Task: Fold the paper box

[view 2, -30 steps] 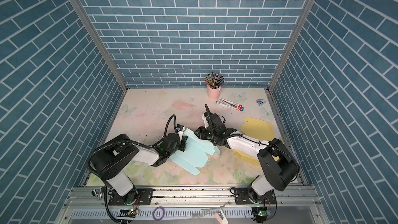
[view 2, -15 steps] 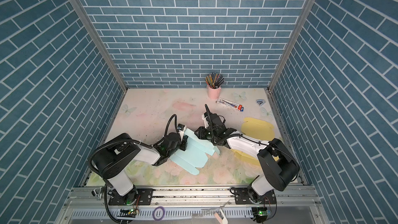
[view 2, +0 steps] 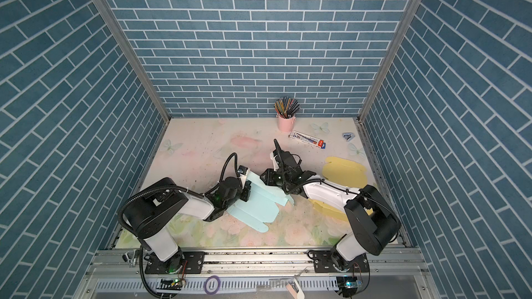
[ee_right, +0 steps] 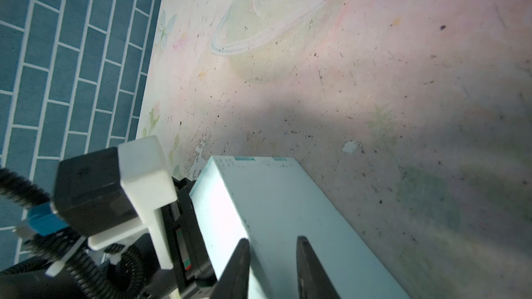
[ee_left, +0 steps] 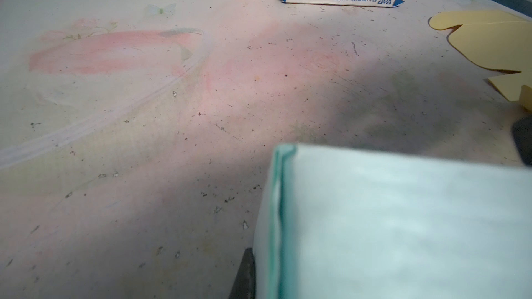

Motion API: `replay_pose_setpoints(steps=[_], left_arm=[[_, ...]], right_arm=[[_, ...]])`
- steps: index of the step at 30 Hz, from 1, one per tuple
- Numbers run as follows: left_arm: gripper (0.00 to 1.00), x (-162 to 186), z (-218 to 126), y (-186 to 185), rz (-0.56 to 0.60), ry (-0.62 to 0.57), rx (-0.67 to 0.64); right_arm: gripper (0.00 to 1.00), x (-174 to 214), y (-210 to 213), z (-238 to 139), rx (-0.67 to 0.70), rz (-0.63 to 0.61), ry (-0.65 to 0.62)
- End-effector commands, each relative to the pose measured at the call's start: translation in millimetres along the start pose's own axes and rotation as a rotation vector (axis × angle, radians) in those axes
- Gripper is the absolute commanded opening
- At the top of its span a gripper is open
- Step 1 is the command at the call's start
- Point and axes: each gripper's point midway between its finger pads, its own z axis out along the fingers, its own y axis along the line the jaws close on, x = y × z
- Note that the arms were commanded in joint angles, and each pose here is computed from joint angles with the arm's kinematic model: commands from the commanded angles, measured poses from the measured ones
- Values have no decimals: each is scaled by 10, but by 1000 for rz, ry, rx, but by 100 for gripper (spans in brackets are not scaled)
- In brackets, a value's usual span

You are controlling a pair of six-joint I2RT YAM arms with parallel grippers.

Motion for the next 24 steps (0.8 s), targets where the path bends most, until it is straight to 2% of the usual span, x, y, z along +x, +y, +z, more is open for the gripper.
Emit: replay_pose_setpoints(steps=[1, 6, 9, 24], left_arm=[[3, -131, -23, -35, -43, -43, 30], [3, -128, -31, -119, -41, -31, 77], [5, -130, -30, -144, -41, -29, 91], [9, -105, -2, -136, -40, -19, 84]], right_arm=[[30, 25, 210, -251, -15, 0, 29], [36, -238, 407, -614, -33, -55, -28], [38, -319, 386, -686, -19, -77, -28], [36, -139, 130, -177, -50, -30, 96]])
